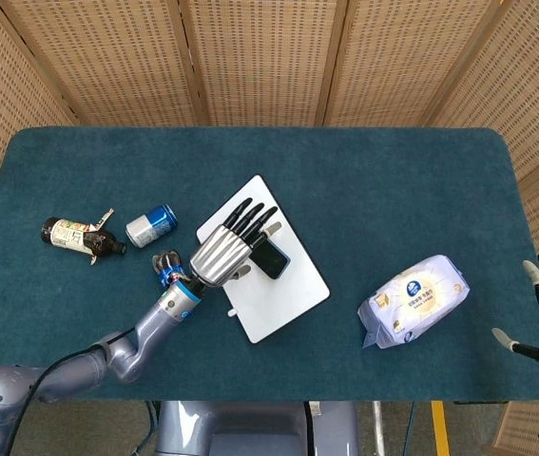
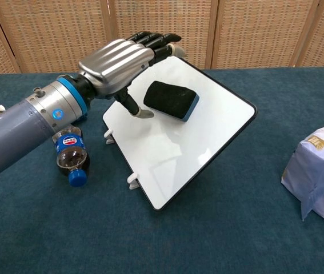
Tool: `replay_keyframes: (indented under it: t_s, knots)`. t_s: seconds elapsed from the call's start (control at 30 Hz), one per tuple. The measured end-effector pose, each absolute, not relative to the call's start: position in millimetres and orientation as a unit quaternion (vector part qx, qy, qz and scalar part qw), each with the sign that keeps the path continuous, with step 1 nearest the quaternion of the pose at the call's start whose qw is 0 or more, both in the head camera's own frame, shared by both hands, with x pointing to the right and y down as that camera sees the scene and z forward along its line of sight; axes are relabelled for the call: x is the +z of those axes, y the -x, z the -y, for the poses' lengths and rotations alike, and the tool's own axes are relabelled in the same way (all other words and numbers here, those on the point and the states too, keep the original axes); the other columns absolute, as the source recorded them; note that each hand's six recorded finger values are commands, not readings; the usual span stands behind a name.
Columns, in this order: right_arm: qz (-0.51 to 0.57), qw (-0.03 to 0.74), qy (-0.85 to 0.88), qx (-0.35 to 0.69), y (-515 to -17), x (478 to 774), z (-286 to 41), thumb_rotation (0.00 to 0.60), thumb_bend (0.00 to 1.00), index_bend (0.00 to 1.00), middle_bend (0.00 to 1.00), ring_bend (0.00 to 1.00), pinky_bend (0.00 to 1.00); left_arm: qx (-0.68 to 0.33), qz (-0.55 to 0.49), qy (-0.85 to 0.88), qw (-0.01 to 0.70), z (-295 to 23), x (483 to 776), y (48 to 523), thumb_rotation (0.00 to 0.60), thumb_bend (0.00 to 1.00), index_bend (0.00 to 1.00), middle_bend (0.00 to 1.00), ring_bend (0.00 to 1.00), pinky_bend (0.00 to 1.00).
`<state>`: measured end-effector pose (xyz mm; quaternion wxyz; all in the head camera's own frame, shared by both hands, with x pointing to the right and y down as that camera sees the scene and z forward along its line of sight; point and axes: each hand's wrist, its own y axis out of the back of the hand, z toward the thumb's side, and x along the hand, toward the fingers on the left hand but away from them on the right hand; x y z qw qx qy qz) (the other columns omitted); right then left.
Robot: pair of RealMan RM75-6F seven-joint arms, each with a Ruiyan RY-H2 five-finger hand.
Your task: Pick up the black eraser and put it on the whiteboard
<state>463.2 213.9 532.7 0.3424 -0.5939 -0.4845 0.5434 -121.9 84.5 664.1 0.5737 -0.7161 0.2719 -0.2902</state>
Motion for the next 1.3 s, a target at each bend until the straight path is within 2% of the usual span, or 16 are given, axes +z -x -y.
replay_keyframes:
  t_s: [0.23,0.47,0.63,0.87,1.07,1.3]
  knots:
    - [0.481,0.348,0.594,0.543,-460,532,-215,0.6,0.0,0.0,0.0,0.0,0.0,-0.29,-0.286,0.72,0.562,-81,639,156,0.6,0.0,0.0,0.0,0.0,0.0]
    - [0.471,0.356,0.595,0.546,-455,532,-216,0.6,0.0,0.0,0.0,0.0,0.0,-0.339,-0.32,0.715,0.521,-91,605,222,0.6,0.0,0.0,0.0,0.0,0.0]
    - [0.461,0.36,0.594,0.552,-453,535,-217,0.6,0.0,0.0,0.0,0.0,0.0,-0.418,-0.349,0.675,0.497,-116,591,295,0.6,0.0,0.0,0.0,0.0,0.0]
    - [0.45,0.371,0.587,0.562,-448,537,-218,0.6,0.0,0.0,0.0,0.0,0.0,-0.52,-0.364,0.626,0.453,-179,583,367,0.6,0.0,0.0,0.0,0.0,0.0]
    - [0.442,0.38,0.586,0.563,-441,539,-219,0.6,0.0,0.0,0.0,0.0,0.0,-0.545,-0.367,0.612,0.439,-208,586,391,0.6,0.01,0.0,0.0,0.0,0.0]
    - [0.435,0.378,0.584,0.571,-442,543,-220,0.6,0.0,0.0,0.0,0.0,0.0,-0.548,-0.379,0.606,0.433,-217,584,401,0.6,0.01,0.0,0.0,0.0,0.0]
